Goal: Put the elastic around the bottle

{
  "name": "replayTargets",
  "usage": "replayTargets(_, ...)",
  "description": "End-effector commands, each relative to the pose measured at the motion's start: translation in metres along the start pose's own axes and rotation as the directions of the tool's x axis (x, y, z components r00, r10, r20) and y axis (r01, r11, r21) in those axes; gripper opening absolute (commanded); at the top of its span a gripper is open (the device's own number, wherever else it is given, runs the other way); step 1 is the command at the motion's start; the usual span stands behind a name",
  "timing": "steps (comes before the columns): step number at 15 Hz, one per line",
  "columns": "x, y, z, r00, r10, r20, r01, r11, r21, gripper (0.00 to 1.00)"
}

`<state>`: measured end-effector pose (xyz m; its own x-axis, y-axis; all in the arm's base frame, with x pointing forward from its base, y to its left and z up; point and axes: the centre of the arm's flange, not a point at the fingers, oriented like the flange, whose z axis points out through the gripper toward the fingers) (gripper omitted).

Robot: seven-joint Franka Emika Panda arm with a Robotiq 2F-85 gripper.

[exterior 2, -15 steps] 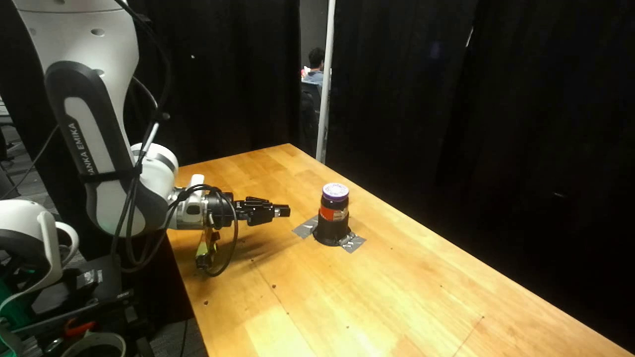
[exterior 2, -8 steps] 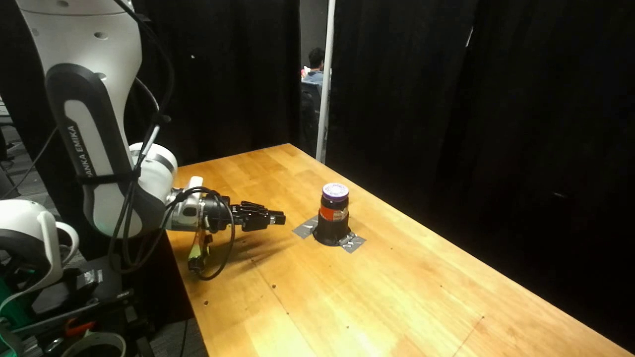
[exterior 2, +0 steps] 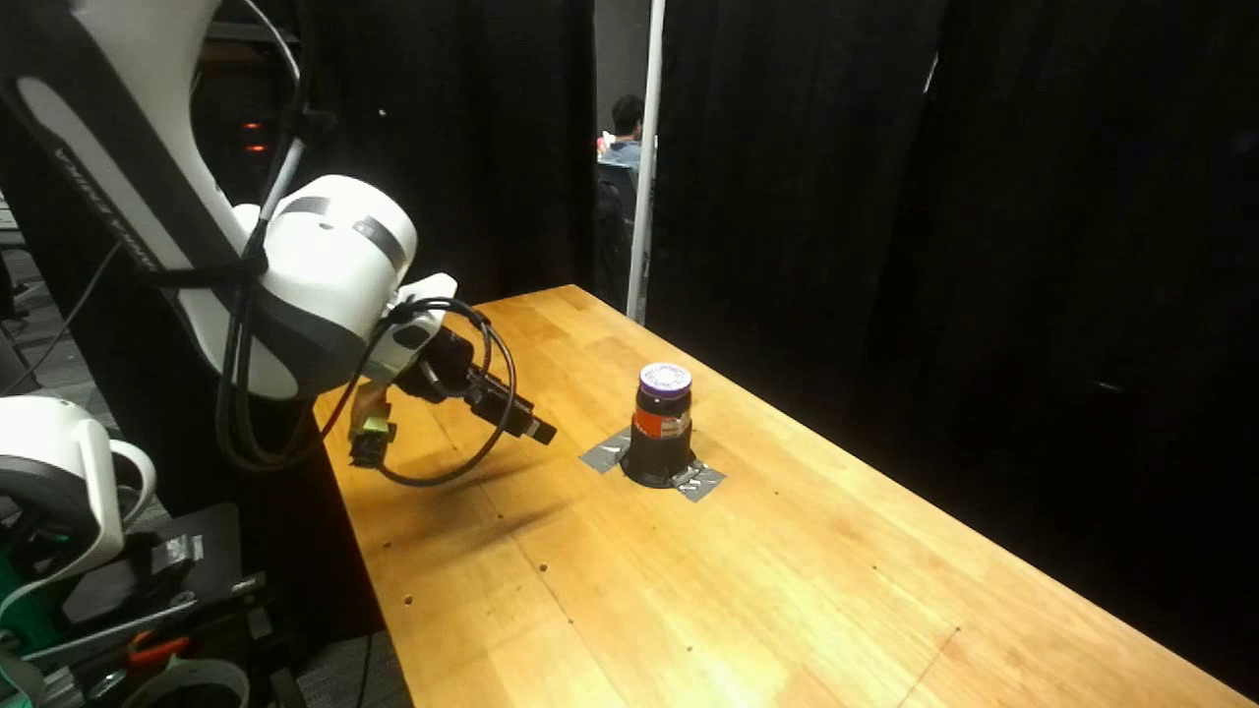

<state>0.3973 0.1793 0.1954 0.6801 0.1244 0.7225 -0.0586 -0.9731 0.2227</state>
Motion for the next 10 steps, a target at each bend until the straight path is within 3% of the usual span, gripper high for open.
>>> replayTargets(1, 0.072, 0.027, -0.038, 0.981, -0.035, 0.190, 0.021, 0.997, 0.075, 1.00)
replayTargets(5, 0.095, 0.050, -0.050, 0.921, -0.037, 0.388, -0.027, 0.987, 0.157, 1.00)
replayTargets(9, 0.071, 0.065, -0.041, 0.836, -0.018, 0.548, -0.077, 0.986, 0.149, 1.00)
replayTargets(10, -0.002, 0.052, -0.003, 0.887, 0.003, 0.461, -0.077, 0.987, 0.143, 1.00)
